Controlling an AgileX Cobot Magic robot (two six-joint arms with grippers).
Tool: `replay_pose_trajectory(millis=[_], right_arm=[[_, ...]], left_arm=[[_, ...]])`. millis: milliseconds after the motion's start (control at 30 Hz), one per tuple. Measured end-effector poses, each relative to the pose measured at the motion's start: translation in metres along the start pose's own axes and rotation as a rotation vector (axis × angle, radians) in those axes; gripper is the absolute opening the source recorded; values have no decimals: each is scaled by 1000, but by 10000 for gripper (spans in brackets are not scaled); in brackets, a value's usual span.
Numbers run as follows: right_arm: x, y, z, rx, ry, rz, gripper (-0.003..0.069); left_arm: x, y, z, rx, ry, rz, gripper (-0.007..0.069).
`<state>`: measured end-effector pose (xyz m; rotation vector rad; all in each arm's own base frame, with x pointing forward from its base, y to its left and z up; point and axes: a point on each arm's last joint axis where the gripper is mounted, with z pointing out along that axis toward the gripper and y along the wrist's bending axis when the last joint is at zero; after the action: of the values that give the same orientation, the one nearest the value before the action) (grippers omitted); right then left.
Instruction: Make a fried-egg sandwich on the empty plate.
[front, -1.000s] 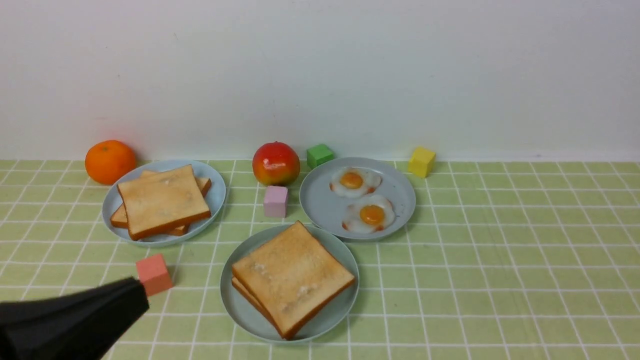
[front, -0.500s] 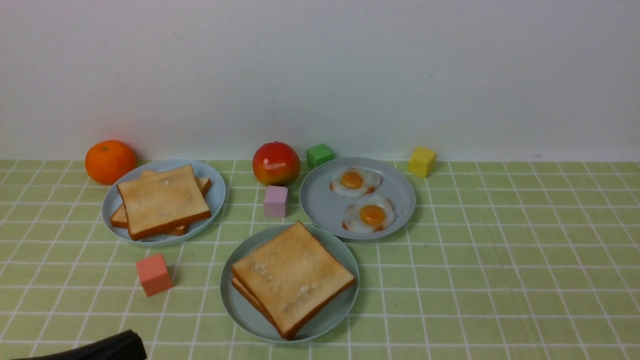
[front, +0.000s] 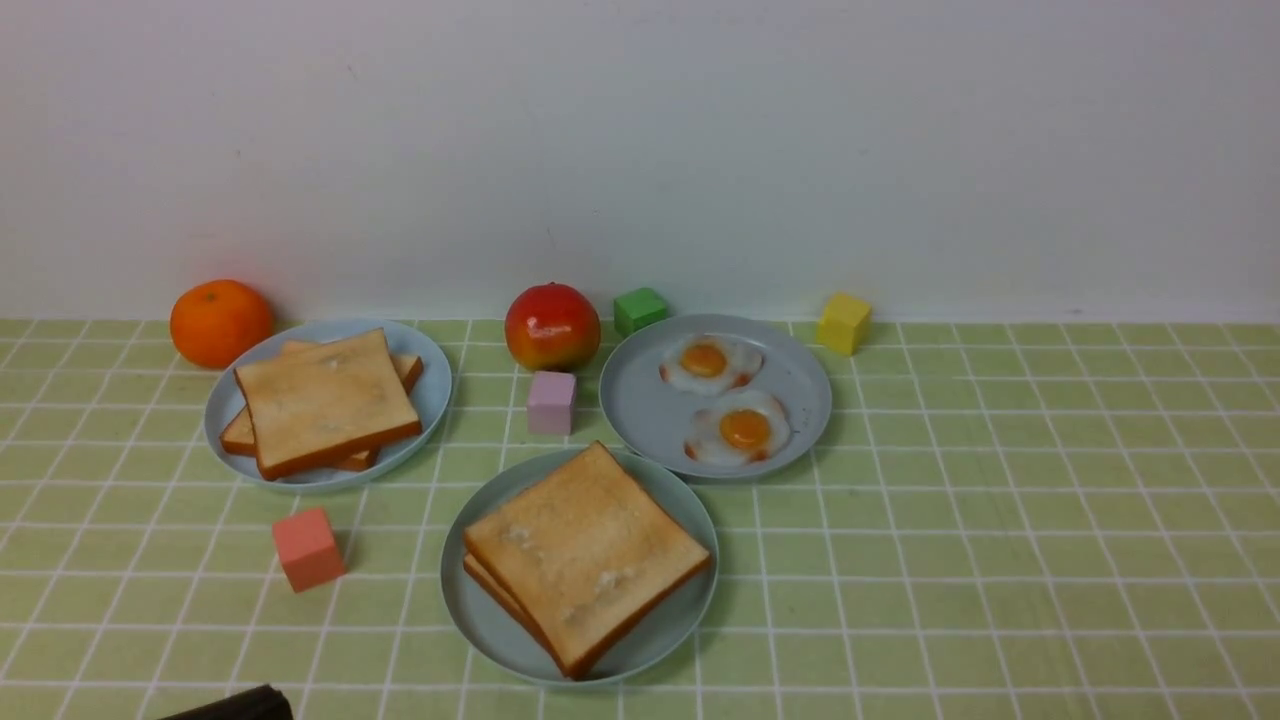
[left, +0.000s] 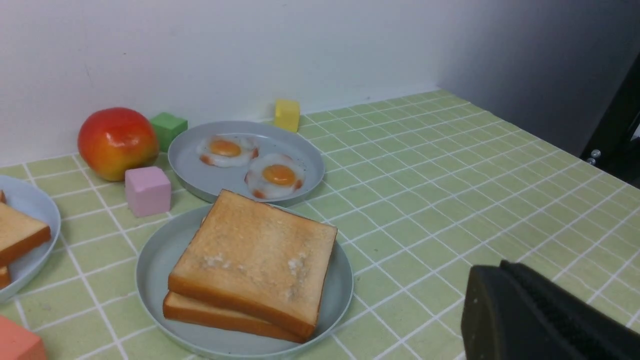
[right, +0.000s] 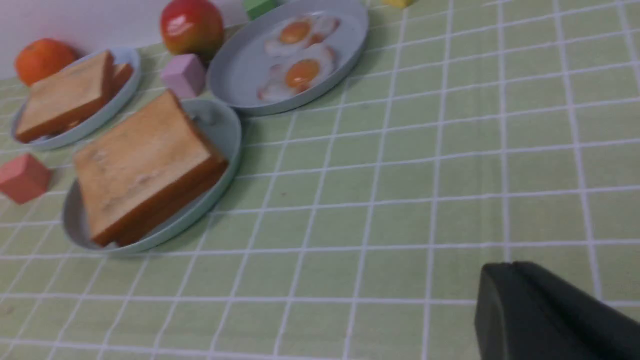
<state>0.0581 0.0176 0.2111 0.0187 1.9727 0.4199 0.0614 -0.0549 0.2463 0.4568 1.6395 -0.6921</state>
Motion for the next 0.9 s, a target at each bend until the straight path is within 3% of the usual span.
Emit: replay_pose_trajectory(millis=[300,733,900], right_arm=[[25,-24,4,207,-221,-78,-13],[32,-27,4,249,-146,-142,-13],[33,-24,5,223,-128,-175,-13]], left_arm=[[1,0,0,0,2,0,-13],[2,0,0,-3,18,-1,-8],[2,0,0,-3,18,-1,-3]])
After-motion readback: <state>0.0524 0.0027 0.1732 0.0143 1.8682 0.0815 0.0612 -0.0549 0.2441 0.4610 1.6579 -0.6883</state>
